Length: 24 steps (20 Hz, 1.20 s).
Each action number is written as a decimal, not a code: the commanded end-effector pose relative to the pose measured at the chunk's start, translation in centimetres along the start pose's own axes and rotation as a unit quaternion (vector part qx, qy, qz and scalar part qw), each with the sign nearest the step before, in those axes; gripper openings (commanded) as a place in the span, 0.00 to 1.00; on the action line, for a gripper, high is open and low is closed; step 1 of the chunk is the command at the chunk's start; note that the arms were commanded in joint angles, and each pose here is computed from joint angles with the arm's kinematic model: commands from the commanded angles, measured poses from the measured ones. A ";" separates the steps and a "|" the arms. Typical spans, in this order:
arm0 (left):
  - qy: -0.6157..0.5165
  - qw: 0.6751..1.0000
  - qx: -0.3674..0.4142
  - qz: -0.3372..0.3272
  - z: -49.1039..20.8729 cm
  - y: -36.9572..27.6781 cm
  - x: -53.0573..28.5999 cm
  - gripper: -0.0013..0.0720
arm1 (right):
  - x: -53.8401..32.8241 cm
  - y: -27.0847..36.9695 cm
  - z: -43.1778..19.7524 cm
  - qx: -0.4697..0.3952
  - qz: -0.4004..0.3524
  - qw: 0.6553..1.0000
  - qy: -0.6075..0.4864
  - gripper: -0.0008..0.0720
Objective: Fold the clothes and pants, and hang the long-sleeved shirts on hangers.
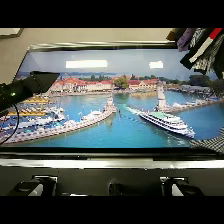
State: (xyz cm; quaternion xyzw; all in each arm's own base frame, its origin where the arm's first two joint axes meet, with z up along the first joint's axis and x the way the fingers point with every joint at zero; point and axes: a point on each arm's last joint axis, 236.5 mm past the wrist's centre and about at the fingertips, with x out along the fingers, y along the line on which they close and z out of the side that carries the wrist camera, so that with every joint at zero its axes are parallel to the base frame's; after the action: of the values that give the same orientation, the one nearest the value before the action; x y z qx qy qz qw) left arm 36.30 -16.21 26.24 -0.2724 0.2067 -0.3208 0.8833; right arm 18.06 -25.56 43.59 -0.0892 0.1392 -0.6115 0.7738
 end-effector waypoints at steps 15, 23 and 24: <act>0.009 1.000 0.013 0.011 -0.4 0.5 0.0 0.85 | 7.8 -5.1 4.0 0.175 -0.078 0.980 -0.052 0.06; 0.010 1.000 0.013 0.010 -0.5 0.5 0.0 0.85 | 9.3 -9.3 4.5 0.251 -0.101 0.958 -0.091 0.06; 0.010 1.000 0.013 0.010 -0.5 0.5 0.0 0.85 | 9.4 -10.0 4.6 0.261 -0.106 0.955 -0.098 0.06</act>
State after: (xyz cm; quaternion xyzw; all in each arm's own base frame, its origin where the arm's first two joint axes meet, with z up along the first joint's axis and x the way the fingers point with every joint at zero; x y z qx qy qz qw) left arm 36.30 -16.02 25.62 -0.2554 0.2130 -0.3167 0.8883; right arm 13.25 -36.49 49.18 0.0286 -0.0749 -0.6966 0.7129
